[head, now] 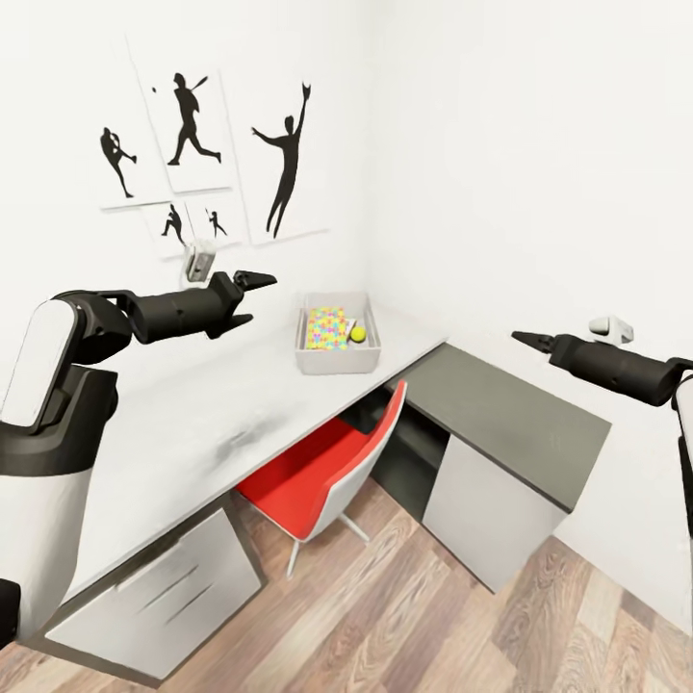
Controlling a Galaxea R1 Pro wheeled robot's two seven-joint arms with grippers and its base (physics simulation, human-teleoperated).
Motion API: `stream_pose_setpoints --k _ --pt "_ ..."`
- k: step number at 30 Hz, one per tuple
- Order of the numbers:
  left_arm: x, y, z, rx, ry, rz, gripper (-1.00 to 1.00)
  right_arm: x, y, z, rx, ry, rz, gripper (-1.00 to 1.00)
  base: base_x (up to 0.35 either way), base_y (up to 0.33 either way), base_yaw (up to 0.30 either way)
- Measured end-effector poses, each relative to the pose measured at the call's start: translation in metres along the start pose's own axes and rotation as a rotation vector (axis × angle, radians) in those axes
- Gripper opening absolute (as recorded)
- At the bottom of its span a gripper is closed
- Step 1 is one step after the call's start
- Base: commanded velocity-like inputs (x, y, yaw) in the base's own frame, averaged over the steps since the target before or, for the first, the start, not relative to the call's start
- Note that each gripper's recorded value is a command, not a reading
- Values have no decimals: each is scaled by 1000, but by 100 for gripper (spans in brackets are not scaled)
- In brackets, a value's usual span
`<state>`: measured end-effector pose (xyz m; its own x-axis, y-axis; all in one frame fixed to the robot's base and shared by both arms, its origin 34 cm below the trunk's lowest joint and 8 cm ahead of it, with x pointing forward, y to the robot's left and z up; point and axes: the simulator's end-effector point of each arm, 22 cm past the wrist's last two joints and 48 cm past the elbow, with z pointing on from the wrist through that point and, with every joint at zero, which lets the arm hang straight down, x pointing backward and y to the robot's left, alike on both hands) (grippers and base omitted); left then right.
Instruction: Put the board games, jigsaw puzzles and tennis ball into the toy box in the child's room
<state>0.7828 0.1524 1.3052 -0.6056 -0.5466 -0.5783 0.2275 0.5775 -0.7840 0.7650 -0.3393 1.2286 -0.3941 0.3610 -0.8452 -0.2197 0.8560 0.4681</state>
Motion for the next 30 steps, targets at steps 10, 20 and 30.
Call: stream_pose_setpoints --k 10,20,30 --pt "8 0 -1 -3 12 -2 100 18 -34 -23 65 22 24 100 0 0 -221" --pt "45 -6 20 -55 58 84 100 75 -107 -98 171 83 117 100 0 0 -210" --pt "72 -26 33 -35 83 93 100 135 -150 -183 233 132 223 100 -1 0 -173"
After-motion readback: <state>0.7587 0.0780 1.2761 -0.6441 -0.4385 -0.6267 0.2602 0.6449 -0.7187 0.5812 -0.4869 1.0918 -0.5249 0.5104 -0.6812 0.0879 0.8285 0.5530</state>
